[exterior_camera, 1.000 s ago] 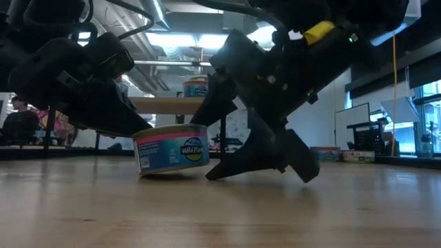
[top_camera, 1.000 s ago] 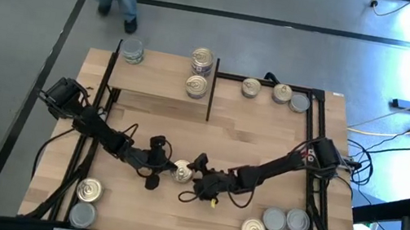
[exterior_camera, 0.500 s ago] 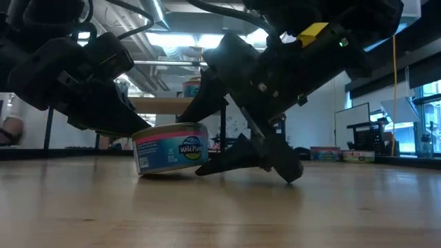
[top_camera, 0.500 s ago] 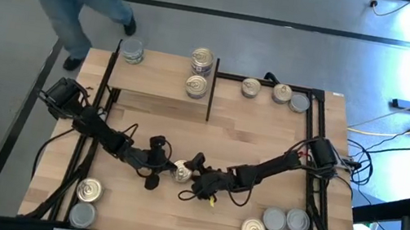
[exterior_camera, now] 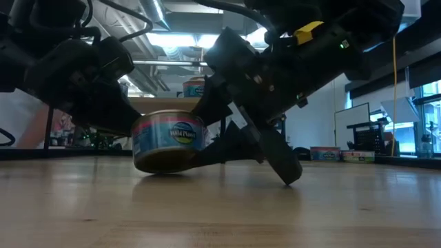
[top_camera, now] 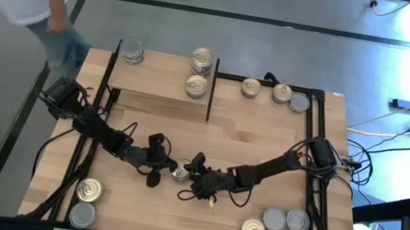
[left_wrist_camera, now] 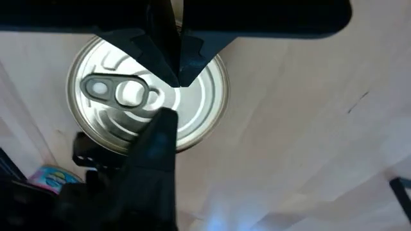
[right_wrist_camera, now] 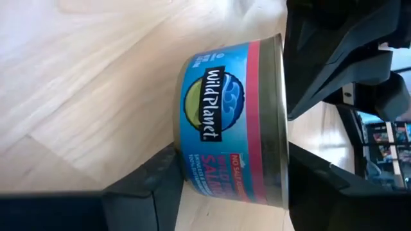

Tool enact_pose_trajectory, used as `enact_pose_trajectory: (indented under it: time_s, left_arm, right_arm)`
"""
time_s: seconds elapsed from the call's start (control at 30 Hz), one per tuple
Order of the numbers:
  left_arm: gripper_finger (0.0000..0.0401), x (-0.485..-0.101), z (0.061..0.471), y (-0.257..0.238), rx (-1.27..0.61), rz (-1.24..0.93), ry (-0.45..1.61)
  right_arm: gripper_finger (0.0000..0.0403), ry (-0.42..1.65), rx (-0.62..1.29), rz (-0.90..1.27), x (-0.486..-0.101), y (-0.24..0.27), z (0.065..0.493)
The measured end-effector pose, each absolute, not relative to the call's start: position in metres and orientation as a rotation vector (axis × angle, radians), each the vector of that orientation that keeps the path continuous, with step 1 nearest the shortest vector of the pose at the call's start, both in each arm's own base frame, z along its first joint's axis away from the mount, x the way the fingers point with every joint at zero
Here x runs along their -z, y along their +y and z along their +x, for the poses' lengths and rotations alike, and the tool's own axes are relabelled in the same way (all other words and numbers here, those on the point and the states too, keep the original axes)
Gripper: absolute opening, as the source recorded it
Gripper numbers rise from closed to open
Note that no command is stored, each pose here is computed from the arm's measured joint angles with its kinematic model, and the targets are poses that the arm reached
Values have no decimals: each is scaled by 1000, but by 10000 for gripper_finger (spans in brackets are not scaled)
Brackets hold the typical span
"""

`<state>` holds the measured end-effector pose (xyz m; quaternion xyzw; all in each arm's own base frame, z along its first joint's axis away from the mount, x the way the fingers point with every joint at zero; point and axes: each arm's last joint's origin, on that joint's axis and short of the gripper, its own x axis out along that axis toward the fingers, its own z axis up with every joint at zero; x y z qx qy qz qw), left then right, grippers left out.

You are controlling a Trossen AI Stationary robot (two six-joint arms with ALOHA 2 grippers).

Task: Stack canned seafood by type on shelf
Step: Stack the blue tuna can on top of the blue tuna can on the shelf

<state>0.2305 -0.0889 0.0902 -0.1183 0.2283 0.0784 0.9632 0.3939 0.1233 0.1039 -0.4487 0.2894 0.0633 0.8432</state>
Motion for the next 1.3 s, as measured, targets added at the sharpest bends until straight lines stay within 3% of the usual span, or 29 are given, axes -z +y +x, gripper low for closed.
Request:
enact_pose_trajectory:
  time_s: [0.13, 0.4, 0.53, 0.9, 1.3]
  left_arm:
    - [23, -92, 231, -89, -174, -281, 451]
    - [130, -112, 228, -89, -121, -233, 425]
    - [163, -127, 223, -86, -125, -194, 415]
    - [173, -138, 209, -81, -149, -206, 493]
    - [173, -135, 211, -73, -180, -121, 515]
  right_arm:
    - [209, 606, -103, -917, -108, 128, 392]
    - [199, 602, -86, -890, -134, 137, 381]
    - [199, 618, -74, -872, -149, 135, 376]
    - [199, 603, 42, -879, -184, 128, 366]
    - [199, 585, 396, -972, -262, 84, 377]
